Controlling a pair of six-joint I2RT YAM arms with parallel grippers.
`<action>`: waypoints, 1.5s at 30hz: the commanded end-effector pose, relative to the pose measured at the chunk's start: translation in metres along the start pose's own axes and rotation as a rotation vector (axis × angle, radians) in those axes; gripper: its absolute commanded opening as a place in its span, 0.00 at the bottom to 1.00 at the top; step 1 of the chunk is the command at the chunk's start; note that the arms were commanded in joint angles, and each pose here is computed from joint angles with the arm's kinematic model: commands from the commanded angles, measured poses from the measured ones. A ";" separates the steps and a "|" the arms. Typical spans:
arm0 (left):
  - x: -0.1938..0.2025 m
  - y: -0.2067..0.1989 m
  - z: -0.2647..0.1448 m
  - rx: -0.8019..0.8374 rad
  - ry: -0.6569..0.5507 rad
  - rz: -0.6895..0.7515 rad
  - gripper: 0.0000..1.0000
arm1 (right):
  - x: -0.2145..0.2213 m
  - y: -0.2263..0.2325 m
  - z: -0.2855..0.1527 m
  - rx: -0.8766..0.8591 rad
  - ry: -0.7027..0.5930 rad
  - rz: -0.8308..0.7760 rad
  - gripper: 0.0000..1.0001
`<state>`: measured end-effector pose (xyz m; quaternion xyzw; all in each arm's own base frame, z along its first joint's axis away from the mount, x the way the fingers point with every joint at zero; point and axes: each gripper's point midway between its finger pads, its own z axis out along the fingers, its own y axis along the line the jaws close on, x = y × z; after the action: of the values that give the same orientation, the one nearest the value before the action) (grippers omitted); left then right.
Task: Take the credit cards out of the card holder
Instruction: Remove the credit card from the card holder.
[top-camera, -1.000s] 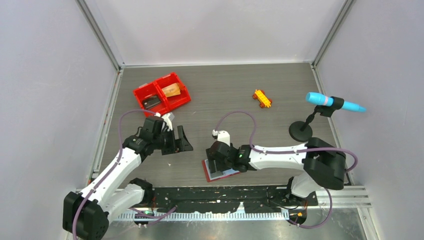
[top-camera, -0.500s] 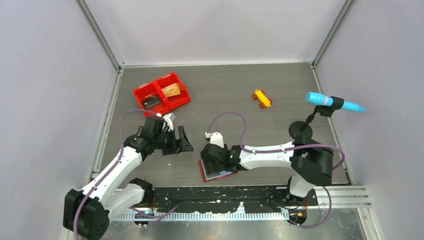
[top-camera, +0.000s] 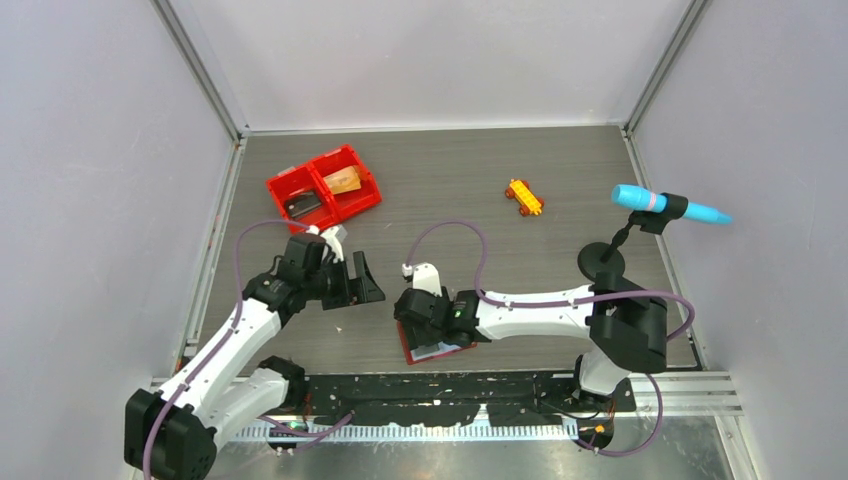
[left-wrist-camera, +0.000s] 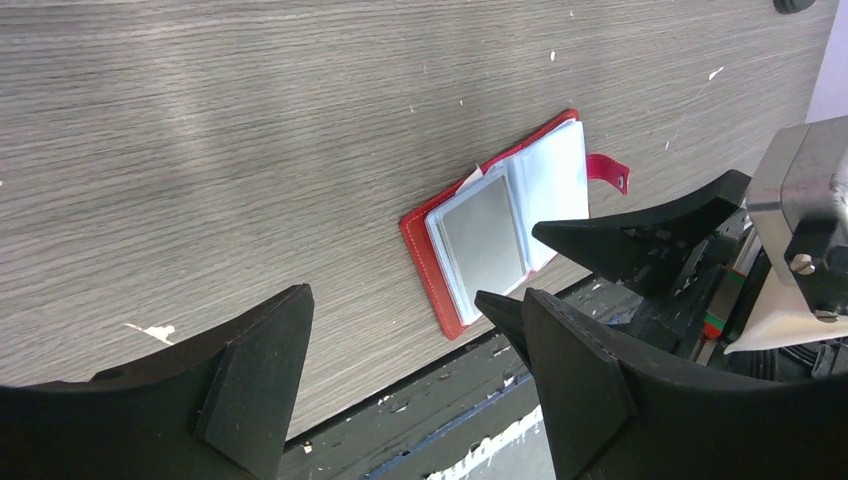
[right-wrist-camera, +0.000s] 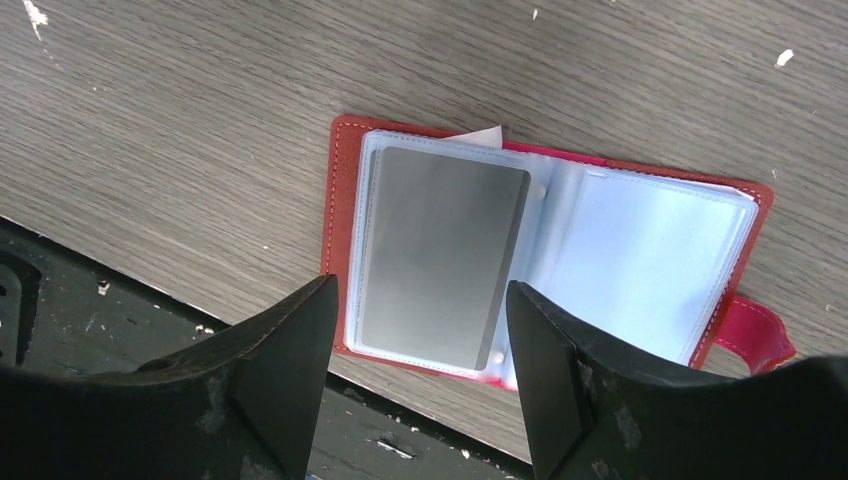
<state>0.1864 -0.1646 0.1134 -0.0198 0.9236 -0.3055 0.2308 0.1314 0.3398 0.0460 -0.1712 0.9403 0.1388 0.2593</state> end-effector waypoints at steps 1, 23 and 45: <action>-0.005 -0.001 -0.002 0.000 -0.032 0.020 0.80 | -0.021 0.009 -0.012 -0.015 -0.068 0.002 0.70; -0.003 0.000 0.000 0.000 -0.027 0.016 0.80 | 0.003 0.002 0.018 0.031 -0.009 -0.019 0.71; 0.008 -0.011 0.010 0.100 0.040 0.019 0.73 | -0.004 0.006 0.010 -0.017 -0.054 0.020 0.56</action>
<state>0.1810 -0.1687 0.1053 -0.0176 0.9226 -0.3187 0.2167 0.1336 0.3425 0.0254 -0.1732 0.9421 0.1228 0.2595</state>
